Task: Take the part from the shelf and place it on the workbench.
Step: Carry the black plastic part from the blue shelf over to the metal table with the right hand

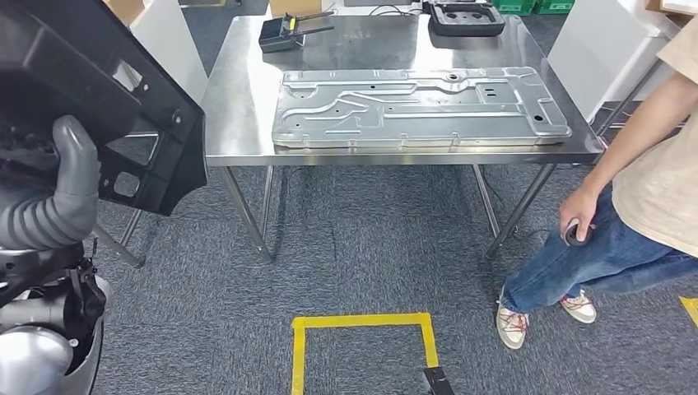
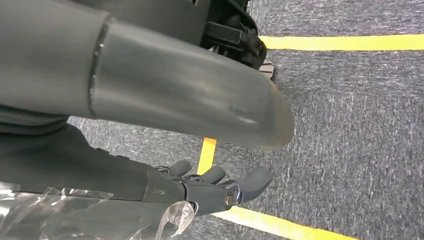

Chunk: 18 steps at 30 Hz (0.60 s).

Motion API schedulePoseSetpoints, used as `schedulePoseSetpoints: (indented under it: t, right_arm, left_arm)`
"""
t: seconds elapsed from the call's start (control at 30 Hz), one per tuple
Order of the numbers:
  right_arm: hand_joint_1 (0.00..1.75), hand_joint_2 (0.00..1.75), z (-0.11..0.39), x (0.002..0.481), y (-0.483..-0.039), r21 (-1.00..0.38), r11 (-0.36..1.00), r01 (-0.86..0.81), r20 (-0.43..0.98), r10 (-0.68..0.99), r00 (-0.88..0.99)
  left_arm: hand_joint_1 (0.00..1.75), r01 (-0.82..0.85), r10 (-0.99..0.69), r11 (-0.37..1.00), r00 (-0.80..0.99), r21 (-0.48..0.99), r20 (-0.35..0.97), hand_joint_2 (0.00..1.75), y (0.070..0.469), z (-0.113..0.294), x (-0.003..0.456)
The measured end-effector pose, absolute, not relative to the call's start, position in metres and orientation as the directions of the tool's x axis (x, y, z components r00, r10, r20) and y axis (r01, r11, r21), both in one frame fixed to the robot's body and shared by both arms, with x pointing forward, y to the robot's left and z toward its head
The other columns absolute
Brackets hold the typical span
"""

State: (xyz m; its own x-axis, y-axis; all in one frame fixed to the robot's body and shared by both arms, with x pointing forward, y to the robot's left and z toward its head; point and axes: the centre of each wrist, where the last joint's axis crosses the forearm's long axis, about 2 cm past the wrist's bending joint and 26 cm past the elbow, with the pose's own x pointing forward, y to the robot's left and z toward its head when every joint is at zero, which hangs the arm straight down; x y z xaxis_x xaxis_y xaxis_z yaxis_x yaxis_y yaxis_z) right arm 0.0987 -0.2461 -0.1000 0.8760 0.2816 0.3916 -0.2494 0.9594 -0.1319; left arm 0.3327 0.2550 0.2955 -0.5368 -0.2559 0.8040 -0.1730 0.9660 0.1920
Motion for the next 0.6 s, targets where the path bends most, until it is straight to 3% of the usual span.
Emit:
schedulePoseSetpoints:
  t: [0.6]
  right_arm:
    - [0.0, 0.0, -0.0991, 0.1029, -0.2472, -0.135, 0.96, -0.247, 0.403, 0.281, 0.871]
  left_arm:
    - [1.75, -0.143, -0.238, 0.971, -0.537, 0.191, 0.809, 1.75, 0.2554, 0.295, 0.332]
